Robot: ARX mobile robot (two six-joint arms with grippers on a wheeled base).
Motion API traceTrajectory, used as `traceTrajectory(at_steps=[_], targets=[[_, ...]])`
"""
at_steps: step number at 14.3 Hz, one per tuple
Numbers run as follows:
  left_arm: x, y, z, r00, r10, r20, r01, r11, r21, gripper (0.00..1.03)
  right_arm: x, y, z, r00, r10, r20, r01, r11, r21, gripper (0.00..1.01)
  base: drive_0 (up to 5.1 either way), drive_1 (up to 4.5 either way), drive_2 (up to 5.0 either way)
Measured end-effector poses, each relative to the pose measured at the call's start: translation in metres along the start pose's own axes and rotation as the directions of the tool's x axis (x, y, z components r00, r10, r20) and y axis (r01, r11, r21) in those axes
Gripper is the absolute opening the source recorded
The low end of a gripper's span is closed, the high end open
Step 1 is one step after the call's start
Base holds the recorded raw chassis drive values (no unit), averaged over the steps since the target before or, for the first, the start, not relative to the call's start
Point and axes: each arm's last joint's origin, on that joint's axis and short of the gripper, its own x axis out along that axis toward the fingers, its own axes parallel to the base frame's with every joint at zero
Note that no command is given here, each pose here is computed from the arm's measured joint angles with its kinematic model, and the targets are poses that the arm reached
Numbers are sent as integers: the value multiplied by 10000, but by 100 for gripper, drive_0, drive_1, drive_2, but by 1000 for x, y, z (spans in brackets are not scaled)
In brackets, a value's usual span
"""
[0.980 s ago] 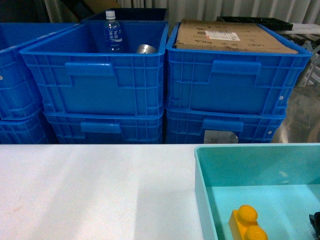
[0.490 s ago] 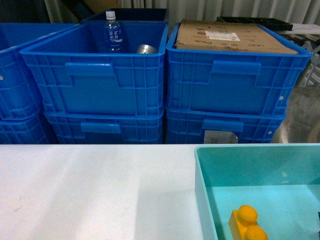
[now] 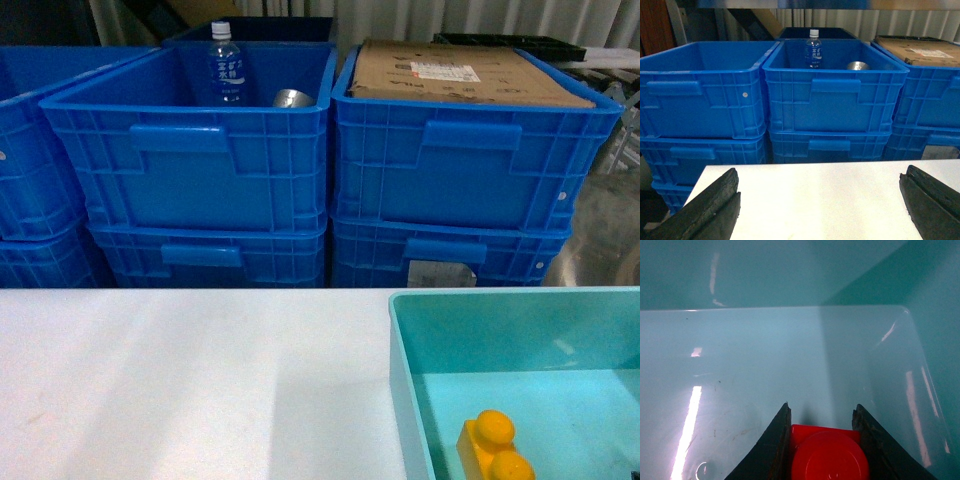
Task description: Pick red block from blue box to shelf
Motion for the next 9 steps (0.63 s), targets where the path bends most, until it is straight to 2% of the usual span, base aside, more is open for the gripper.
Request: traceTrajectory(at_steps=[1,3,4,5,6,7,8,9], targets=[[0,0,0,10000,0,-4,0,10000,0,98,-1,0,0,10000,27,76,-27,10000,-55,30,0,0,0],[0,0,0,10000,-4,-4,4,10000,0,98,-9,0,10,9996,217,197,-206,9985,-514,30,0,0,0],[0,0,0,10000,-4,0,4,10000,0,98,-18,0,24,9975,496,503,-455,9958,-788,30,0,0,0],[0,0,0,10000,-4,0,4,10000,0,98,-28,-2,45,9923,886,865,-803,9922,-949,30,0,0,0],[0,0,0,10000,0,0,0,10000,0,98,-42,-5,72,9797,1464,1369,-1316,9850,-1113,30,0,0,0],[0,0,0,10000,-4,-4,4,10000,0,98,-63,-13,109,9560,1865,2265,-1578,9777,-1387,30,0,0,0],[0,0,0,10000,-4,0,4,10000,0,98,-84,-22,137,9270,1969,3193,-1503,9748,-1649,30,0,0,0],[0,0,0,10000,-4,0,4,10000,0,98,-109,-28,158,8703,1763,4599,-892,9747,-2049,30,0,0,0]])
